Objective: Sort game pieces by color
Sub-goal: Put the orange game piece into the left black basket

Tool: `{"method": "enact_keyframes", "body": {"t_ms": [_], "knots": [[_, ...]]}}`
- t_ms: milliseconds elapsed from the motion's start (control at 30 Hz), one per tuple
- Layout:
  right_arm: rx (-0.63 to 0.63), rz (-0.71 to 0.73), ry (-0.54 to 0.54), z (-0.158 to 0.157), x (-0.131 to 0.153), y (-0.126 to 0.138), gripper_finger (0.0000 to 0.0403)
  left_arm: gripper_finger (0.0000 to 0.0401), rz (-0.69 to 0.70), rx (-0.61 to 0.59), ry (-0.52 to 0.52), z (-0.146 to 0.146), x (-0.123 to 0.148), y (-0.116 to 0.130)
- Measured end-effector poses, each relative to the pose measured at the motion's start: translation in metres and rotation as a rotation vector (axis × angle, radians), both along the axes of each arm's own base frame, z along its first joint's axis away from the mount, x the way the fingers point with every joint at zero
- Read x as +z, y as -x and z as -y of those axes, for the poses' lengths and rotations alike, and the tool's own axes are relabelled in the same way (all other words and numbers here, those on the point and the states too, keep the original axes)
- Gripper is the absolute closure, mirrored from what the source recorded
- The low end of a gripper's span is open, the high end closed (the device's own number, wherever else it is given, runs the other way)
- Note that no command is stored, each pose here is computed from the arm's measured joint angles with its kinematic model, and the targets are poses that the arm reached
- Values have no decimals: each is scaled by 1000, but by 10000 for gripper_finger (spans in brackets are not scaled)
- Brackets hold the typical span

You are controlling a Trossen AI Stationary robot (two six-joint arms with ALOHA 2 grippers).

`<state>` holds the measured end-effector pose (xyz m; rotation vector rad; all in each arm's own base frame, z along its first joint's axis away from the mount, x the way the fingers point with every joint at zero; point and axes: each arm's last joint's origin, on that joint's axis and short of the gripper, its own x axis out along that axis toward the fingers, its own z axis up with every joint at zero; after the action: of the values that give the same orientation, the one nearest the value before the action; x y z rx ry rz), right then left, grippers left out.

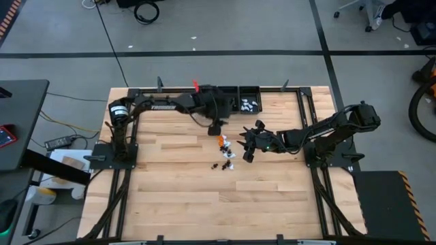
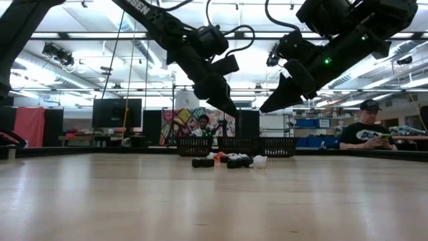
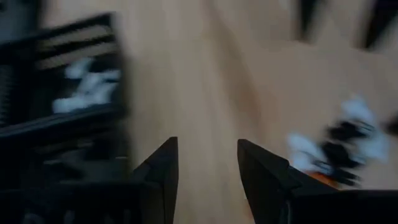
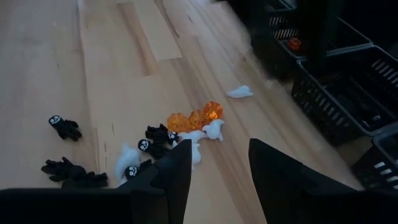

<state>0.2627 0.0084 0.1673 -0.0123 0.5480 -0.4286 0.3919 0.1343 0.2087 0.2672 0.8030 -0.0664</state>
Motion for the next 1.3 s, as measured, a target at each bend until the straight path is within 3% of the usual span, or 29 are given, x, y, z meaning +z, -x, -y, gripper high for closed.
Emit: {"method": "enact_keyframes", "body": {"t_ms": [267,667,967,1300], "knots": [[15,12,18,-1,2,-1,238,260,-75,-92,6,32,-33,10],[28,55,14,-1,5,-4,238,260,-78,-49,21,23,-46,20],[40,61,7,-2,6,-4,238,260,-95,-105,-9,15,-47,24],[42,99,5,-2,9,-6,238,260,-154,-100,16,26,-51,26]]}}
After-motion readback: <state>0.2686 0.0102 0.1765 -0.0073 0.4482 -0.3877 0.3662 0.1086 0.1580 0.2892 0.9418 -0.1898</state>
